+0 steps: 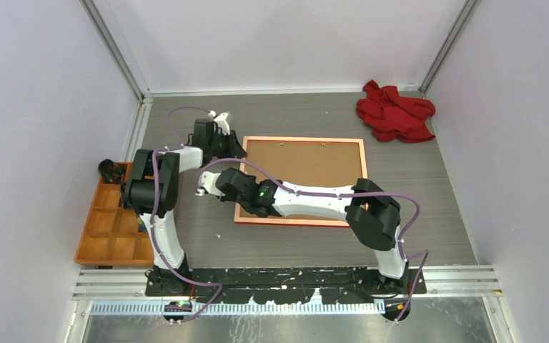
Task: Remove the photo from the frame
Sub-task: Release the photo frame item from the photo frame.
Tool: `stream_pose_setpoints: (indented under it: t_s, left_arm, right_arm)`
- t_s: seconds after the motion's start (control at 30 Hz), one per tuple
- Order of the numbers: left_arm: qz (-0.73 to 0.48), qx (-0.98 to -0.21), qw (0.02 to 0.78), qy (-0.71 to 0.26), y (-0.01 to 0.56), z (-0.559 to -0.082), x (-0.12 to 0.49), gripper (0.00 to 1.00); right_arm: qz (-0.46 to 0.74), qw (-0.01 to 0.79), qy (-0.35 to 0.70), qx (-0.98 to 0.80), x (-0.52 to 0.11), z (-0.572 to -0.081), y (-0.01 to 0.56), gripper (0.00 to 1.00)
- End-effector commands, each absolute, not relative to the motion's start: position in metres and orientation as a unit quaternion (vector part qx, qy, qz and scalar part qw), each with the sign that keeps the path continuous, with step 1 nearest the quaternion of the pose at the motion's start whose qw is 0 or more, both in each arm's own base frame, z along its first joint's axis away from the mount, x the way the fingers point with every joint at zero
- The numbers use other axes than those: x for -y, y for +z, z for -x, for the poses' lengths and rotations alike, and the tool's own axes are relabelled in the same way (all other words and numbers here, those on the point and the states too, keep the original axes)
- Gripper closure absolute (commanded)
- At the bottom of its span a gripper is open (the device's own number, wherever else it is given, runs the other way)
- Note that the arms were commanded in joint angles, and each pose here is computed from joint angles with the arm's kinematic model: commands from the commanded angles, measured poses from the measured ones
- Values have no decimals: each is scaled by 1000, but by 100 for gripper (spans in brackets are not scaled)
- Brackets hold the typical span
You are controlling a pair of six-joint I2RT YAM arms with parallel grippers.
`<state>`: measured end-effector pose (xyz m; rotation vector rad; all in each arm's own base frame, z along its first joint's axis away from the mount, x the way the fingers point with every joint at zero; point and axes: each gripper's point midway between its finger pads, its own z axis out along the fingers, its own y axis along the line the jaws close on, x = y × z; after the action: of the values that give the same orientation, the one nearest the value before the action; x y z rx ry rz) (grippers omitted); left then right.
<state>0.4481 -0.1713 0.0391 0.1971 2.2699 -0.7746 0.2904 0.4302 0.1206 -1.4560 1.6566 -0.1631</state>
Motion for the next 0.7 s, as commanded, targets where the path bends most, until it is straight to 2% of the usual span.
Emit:
stream_pose_setpoints:
  t_s: [0.0, 0.37, 0.67]
  left_arm:
    - [-80, -891, 318, -314, 27, -425, 174, 80]
    - [-59, -906, 321, -270, 20, -430, 164, 92]
    - [-60, -907, 321, -268, 20, -430, 164, 96]
  right_arm:
    - [597, 369, -88, -707, -397, -299, 62, 99]
    - [594, 374, -87, -707, -396, -300, 67, 99]
    - [594, 370, -85, -709, -396, -299, 65, 99]
